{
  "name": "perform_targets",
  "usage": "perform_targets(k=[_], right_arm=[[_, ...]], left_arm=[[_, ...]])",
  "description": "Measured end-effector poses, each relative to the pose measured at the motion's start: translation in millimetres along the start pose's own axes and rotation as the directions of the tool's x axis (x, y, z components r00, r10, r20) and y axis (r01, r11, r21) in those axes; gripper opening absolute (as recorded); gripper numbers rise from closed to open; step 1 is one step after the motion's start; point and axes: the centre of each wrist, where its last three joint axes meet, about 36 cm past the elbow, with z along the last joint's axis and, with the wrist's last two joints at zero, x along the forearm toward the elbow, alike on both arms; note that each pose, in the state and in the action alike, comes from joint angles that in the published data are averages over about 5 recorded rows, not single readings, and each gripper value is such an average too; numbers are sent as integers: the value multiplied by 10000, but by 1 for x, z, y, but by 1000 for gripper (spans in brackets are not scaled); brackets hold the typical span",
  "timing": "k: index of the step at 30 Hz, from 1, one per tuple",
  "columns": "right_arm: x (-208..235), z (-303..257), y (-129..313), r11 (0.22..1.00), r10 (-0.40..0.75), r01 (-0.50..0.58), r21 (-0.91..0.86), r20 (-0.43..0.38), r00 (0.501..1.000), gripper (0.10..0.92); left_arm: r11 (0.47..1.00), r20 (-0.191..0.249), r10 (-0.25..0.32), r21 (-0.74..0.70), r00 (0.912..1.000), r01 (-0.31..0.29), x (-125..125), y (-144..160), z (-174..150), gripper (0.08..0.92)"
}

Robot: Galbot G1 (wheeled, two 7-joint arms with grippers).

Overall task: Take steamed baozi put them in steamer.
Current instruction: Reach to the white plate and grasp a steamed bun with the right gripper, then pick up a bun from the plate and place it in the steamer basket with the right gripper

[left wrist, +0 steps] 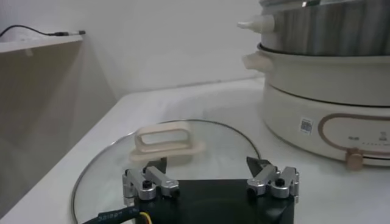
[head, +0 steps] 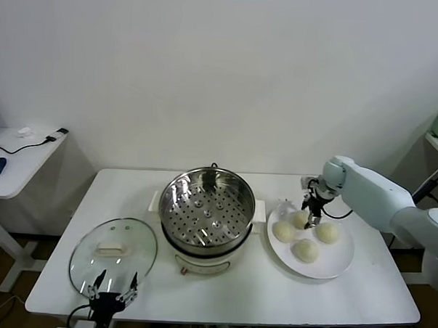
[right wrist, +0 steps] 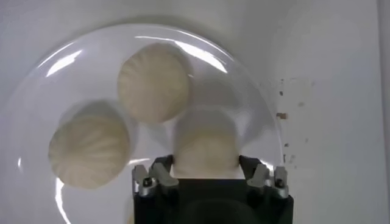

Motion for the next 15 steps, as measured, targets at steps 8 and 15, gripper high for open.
perform_targets(k=[8,15], right_arm=[[26,-9,-9,9994,263,-266,238,148,9995,522],[102,-49,-22,9862,734,-824,1437,668,9951,518]], left_arm=[[10000,-12,46,44,10000,-46,6,-6,-2,823],[10000,57,60,38,10000,-61,11,-9,-4,823]])
